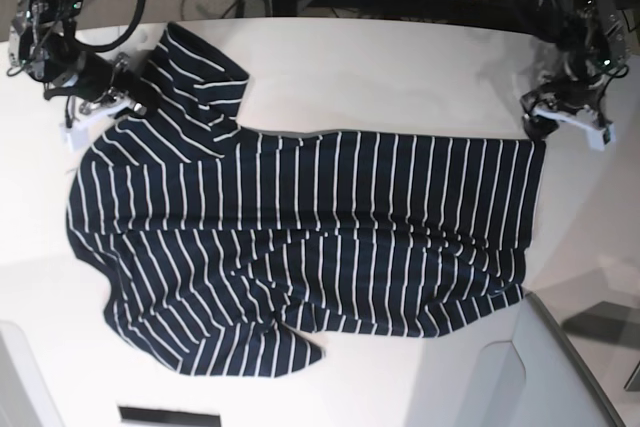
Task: Layout the t-shirt on the table in an organized manner, then fold the t-shirt properly
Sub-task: 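Grasp the shirt's collar-side corners with the left and right grippers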
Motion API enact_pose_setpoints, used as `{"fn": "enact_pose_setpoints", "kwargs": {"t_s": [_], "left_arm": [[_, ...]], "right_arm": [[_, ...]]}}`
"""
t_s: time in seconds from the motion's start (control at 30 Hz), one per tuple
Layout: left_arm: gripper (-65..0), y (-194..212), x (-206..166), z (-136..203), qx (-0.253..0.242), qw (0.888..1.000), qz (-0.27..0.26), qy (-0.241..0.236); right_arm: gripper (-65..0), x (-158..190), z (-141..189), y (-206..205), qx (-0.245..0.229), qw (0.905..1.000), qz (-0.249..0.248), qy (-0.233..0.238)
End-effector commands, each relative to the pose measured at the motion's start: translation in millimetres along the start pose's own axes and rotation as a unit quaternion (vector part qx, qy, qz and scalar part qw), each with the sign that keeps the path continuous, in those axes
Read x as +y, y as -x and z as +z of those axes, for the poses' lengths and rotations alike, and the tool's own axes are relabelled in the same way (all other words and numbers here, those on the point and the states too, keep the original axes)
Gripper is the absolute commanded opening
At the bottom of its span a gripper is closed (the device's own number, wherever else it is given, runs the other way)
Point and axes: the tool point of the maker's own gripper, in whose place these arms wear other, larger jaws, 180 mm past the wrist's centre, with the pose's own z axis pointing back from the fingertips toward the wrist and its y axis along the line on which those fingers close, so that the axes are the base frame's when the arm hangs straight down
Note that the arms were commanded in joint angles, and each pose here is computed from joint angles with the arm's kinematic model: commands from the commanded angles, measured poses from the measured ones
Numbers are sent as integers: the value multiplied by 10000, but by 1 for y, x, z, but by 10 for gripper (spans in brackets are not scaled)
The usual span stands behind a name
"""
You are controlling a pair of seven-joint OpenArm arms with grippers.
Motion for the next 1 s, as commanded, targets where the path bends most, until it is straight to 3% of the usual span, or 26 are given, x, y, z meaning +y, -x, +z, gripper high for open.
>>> {"fn": "enact_pose_setpoints", "kwargs": {"t_s": [0.0, 0.2, 0.33, 0.63, 0.73, 0.87, 0.97], "left_arm": [[-221, -19, 0, -1, -228, 9997, 11, 35], [-222, -3, -2, -20, 4, 9991, 418, 33], [-222, -4, -2, -25, -276, 9981, 544, 8], [-229, -2, -22, -35, -264, 9971, 690, 158], [-336, 4, -37, -40, -141, 9983, 472, 311], [-637, 6, -44, -41, -95, 9985, 390, 382], [-650, -1, -45, -40, -179, 9984, 354, 400]], "right_arm": [[-647, -7, 2, 3, 130, 9997, 82, 166], [-648, -7, 2, 3, 130, 9997, 82, 166], [-648, -7, 3, 2, 129, 9997, 87, 172], [-648, -7, 3, 2, 123, 9997, 90, 168], [-648, -7, 3, 2, 123, 9997, 90, 168], [-648, -6, 2, 2, 123, 9997, 100, 164], [-648, -4, 4, -1, 80, 9997, 158, 152]]}}
